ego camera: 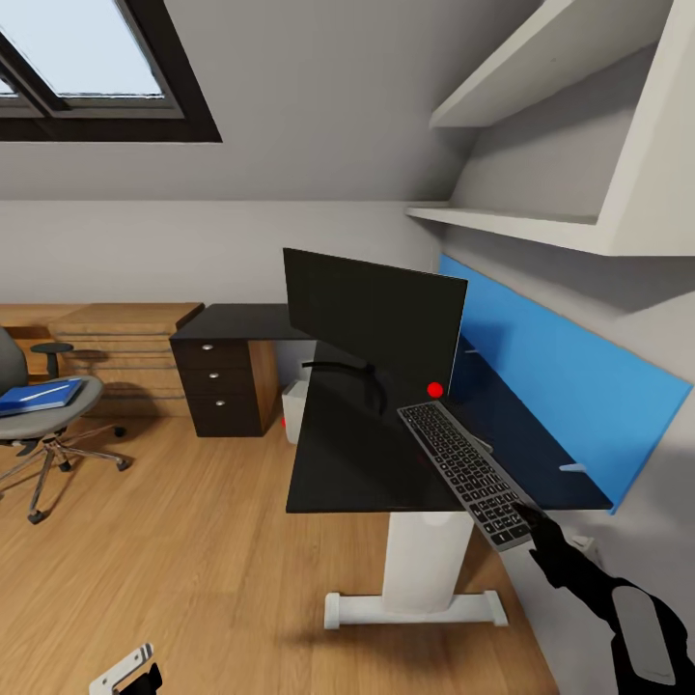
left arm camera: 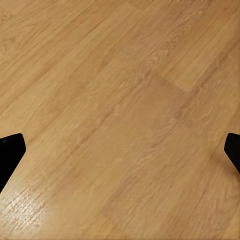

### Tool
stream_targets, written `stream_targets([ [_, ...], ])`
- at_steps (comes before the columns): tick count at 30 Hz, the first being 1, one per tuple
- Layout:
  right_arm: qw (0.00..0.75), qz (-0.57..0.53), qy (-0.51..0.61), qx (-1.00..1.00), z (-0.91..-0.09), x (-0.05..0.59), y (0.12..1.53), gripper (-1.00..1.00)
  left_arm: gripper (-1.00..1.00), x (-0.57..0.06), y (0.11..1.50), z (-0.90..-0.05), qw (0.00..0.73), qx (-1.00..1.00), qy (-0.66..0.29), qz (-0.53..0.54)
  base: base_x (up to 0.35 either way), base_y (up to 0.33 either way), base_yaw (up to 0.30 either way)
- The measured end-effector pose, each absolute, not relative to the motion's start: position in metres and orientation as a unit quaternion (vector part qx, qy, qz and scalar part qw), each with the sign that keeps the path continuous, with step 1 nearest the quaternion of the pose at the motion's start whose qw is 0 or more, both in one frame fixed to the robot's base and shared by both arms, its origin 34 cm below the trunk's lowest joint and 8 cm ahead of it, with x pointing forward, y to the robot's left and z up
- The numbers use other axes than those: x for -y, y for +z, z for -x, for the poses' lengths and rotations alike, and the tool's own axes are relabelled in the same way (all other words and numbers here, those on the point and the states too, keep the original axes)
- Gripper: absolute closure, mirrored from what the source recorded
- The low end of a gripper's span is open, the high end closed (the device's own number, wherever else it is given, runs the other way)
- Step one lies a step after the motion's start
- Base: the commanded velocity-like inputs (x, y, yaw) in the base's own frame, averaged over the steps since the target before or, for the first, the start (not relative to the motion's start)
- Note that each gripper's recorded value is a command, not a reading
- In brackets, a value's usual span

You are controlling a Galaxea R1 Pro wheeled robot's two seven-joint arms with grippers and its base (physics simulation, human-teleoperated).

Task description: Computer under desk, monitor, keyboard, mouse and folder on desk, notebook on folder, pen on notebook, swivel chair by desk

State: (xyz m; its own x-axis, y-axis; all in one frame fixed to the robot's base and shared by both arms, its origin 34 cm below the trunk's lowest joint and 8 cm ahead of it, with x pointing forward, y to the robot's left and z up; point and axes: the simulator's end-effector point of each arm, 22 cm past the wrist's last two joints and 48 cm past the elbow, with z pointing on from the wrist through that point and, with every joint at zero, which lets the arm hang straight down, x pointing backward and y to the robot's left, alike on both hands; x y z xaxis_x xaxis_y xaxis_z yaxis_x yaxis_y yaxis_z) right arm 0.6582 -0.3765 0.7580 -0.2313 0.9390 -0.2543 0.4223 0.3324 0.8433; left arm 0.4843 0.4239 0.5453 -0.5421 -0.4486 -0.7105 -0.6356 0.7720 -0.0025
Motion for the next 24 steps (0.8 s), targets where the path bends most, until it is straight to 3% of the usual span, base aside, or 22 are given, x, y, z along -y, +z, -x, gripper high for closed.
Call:
stream_targets([
  [24, 0.405, -0.478, 0.328, -0.707, -0.657, 0.389, 0.746, -1.0, -1.0, -0.423, 0.528, -0.483, 0.362, -0.869, 0.128, 0.311, 0.0, 0.0, 0.0],
])
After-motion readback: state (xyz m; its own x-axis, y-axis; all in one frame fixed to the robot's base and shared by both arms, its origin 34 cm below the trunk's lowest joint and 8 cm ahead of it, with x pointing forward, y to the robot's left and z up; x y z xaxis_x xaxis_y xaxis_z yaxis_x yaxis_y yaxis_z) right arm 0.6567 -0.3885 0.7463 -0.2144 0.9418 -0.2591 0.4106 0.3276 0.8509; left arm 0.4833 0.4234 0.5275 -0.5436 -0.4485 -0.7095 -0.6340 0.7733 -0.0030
